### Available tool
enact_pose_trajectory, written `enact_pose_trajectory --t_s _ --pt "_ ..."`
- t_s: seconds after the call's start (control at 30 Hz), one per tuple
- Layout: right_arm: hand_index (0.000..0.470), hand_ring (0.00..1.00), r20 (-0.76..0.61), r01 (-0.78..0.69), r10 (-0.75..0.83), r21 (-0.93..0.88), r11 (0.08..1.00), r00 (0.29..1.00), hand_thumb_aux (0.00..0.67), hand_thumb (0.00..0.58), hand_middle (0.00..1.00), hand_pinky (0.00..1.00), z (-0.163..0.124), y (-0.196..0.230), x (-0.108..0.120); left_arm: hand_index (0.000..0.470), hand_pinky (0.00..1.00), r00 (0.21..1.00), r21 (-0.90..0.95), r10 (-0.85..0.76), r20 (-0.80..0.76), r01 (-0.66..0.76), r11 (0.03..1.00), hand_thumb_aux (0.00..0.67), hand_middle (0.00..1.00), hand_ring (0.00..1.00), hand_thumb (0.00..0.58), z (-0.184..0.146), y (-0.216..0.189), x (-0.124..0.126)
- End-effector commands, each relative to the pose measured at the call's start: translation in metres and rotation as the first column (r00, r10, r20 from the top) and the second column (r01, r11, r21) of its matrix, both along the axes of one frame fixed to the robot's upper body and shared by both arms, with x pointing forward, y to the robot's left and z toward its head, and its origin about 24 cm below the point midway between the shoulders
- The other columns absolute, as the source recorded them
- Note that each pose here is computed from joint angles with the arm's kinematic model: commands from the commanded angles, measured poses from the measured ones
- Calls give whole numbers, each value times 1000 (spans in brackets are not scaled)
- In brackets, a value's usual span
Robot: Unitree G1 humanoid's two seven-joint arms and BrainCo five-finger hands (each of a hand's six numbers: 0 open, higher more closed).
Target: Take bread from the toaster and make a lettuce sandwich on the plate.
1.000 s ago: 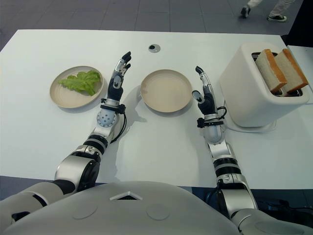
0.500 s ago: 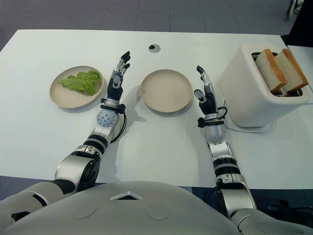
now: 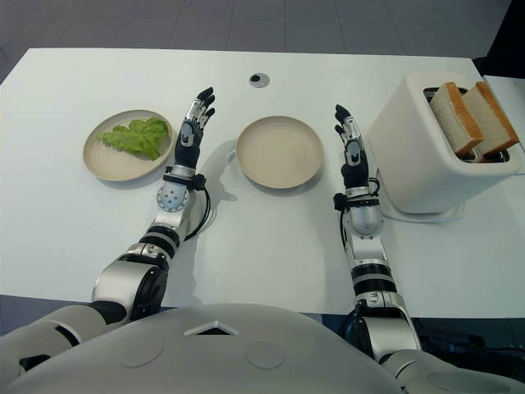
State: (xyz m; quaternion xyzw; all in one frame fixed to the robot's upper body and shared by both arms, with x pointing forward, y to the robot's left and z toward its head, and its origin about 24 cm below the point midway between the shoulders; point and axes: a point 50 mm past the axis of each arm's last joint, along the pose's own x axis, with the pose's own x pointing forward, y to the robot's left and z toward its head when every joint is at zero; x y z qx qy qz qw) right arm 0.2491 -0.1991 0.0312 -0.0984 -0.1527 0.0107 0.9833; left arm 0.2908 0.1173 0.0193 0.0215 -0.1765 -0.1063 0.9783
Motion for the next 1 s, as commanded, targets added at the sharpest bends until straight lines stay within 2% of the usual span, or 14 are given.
enact_pose_trajectory --t_s 0.03,0.27,0.47,0.73,0.77,0.83,0.87,0.93,1.0 --pt "0 0 2 3 -3 -34 999 1000 0 0 0 0 0 0 -1 0 0 992 4 -4 -126 5 1000 0 0 0 0 -32 -6 -24" --pt "0 0 3 4 -4 -39 999 1000 0 0 0 0 -1 2 0 0 0 992 16 1 -130 2 1000 0 0 0 0 -33 -5 -24" --pt "0 0 -11 -2 2 -38 999 1000 0 0 0 0 -11 9 11 0 0 986 31 44 -161 -40 999 0 0 0 0 -39 4 -23" --pt "0 0 11 6 -6 -56 998 1000 0 0 0 0 -12 8 14 0 0 988 36 35 -147 -30 999 0 0 0 0 -37 0 -21" --pt "0 0 43 8 -4 -99 995 999 0 0 0 0 -8 7 13 0 0 989 36 33 -144 -28 999 0 0 0 0 -37 0 -22" --pt "0 0 231 30 29 -244 969 972 0 0 0 0 21 6 4 0 0 990 28 33 -137 -30 999 0 0 0 0 -36 -3 -23" --pt "0 0 346 77 35 -303 950 938 0 0 0 0 43 2 -4 0 0 991 22 28 -134 -25 999 0 0 0 0 -35 -6 -23" --pt "0 0 538 242 -20 -346 906 843 0 0 0 0 92 -17 -24 0 0 991 9 14 -132 -12 1000 0 0 0 0 -34 -13 -23" --pt "0 0 653 408 -99 -341 847 751 0 0 0 0 132 -42 -49 0 0 992 -1 -6 -128 5 1000 0 0 0 0 -34 -21 -24"
